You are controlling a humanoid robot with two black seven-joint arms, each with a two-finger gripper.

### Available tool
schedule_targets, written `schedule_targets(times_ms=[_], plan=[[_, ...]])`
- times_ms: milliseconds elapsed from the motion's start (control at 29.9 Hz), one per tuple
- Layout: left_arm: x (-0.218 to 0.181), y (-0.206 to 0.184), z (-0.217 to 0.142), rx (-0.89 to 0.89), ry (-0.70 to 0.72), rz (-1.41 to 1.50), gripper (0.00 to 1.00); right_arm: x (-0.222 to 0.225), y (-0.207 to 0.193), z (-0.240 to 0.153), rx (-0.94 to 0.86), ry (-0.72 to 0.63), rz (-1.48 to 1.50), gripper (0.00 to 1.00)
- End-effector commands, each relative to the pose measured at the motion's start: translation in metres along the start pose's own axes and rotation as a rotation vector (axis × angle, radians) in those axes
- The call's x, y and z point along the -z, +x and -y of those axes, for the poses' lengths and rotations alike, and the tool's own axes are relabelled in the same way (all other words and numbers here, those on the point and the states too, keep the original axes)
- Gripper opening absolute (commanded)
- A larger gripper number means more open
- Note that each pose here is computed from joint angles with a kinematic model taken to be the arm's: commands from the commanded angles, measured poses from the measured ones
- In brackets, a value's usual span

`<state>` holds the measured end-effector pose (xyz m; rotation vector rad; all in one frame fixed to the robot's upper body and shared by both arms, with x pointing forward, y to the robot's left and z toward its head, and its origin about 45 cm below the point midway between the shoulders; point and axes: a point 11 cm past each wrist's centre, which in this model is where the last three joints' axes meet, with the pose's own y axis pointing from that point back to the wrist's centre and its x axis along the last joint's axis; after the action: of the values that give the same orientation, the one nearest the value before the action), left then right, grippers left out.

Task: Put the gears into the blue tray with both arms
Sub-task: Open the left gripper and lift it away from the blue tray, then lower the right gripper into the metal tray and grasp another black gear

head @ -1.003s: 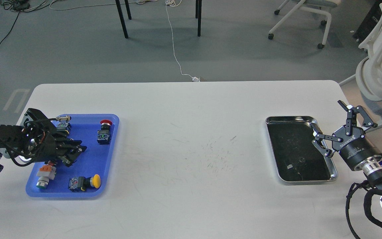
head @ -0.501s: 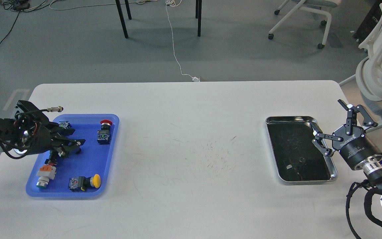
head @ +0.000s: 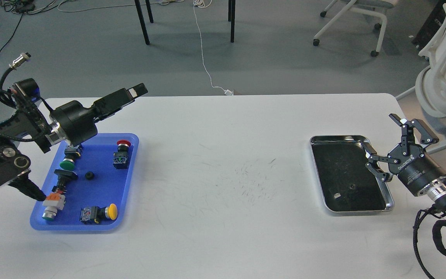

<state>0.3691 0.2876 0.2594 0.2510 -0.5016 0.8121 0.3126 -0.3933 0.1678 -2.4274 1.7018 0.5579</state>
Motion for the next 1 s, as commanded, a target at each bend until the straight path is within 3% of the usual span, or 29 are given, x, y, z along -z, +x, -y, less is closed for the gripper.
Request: schedule_targets(times_ms=[0,301,602,802,969], plan=[[-0.003,-0.007,0.009,-0.158,-0.092,-0.183,0.98,0.013,-0.004,0.002,0.102,-0.077,-0.238,0.98],[0.017,-0.021,-0.002,-0.352,-0.133,-0.507,0.98,0.051,-0.003,0.0,0.419,-0.442,-1.012,0.99],[0.029,-0.027,-0.009,-0.386,-0.116,-0.689,0.98,0.063,0.002,0.009,0.748,-0.82,-1.589,0.99],[0.028,-0.029,-0.007,-0.382,-0.116,-0.694,0.98,0.04,-0.018,0.031,0.914,-0.886,-1.678,0.97],[0.028,-0.031,-0.005,-0.38,-0.12,-0.702,0.98,0.021,-0.012,0.039,0.959,-0.902,-1.761,0.95]])
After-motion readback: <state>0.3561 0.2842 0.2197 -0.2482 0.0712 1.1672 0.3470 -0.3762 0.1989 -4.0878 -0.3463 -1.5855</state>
